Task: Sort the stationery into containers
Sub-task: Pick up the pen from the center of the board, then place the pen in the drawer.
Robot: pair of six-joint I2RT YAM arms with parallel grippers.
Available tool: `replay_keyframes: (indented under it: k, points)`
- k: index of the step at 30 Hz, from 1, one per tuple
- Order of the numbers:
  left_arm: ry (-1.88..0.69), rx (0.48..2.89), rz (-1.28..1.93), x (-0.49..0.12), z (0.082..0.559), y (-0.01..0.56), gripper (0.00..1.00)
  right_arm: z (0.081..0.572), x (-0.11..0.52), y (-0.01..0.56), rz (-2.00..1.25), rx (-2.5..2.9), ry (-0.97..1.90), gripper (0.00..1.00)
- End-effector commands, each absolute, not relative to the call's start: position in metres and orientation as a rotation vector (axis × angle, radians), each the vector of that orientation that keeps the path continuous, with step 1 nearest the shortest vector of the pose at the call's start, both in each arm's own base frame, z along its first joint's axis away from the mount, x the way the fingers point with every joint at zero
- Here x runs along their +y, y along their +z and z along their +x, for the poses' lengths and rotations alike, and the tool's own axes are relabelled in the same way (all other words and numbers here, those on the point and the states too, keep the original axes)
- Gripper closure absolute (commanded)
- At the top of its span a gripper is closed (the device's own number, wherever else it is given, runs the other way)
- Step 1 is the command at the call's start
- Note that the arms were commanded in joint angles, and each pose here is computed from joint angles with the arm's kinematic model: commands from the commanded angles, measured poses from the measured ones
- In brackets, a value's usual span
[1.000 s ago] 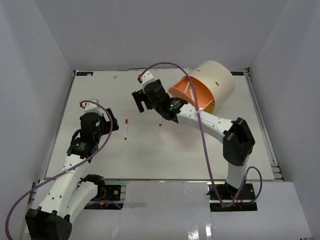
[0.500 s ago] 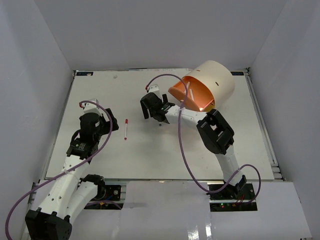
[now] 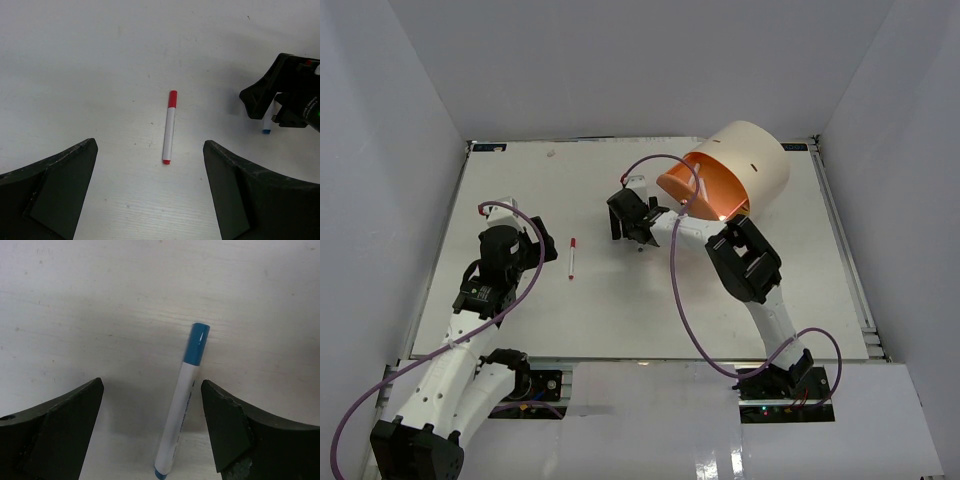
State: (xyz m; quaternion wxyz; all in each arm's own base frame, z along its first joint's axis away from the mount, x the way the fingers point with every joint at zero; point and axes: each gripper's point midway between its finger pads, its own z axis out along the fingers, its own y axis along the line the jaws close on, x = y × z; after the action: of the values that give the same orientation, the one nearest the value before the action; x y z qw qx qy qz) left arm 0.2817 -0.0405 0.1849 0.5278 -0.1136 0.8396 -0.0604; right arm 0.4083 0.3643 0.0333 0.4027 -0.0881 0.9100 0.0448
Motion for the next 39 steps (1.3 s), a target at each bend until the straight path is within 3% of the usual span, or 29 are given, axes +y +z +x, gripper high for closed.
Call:
replay_keyframes:
  k: [1,9,16,22,28,34,39]
  points:
    - [-0.154,1.982,-0.274,-0.04,0.282,0.19,0.02,0.4,0.376,0.024,-0.197,2.341,0.195,0.17]
    - [-0.154,1.981,-0.273,-0.04,0.282,0.19,0.02,0.374,0.385,0.006,-0.292,2.407,0.245,0.36]
    - [-0.149,1.983,-0.274,-0.04,0.281,0.189,0.02,0.336,0.401,0.007,-0.504,2.397,0.26,0.71]
    - [-0.142,1.979,-0.282,-0.038,0.281,0.189,0.02,0.308,0.406,0.045,-0.702,2.315,0.313,0.91]
    - [-0.14,1.985,-0.279,-0.038,0.282,0.187,0.02,0.309,0.392,0.154,-0.836,2.088,0.31,0.91]
    - [-0.14,1.992,-0.278,-0.039,0.282,0.187,0.02,0.33,0.327,0.29,-0.872,1.78,0.087,0.88]
    - [-0.142,1.998,-0.274,-0.039,0.283,0.185,0.02,0.359,0.266,0.337,-0.82,1.71,-0.024,0.85]
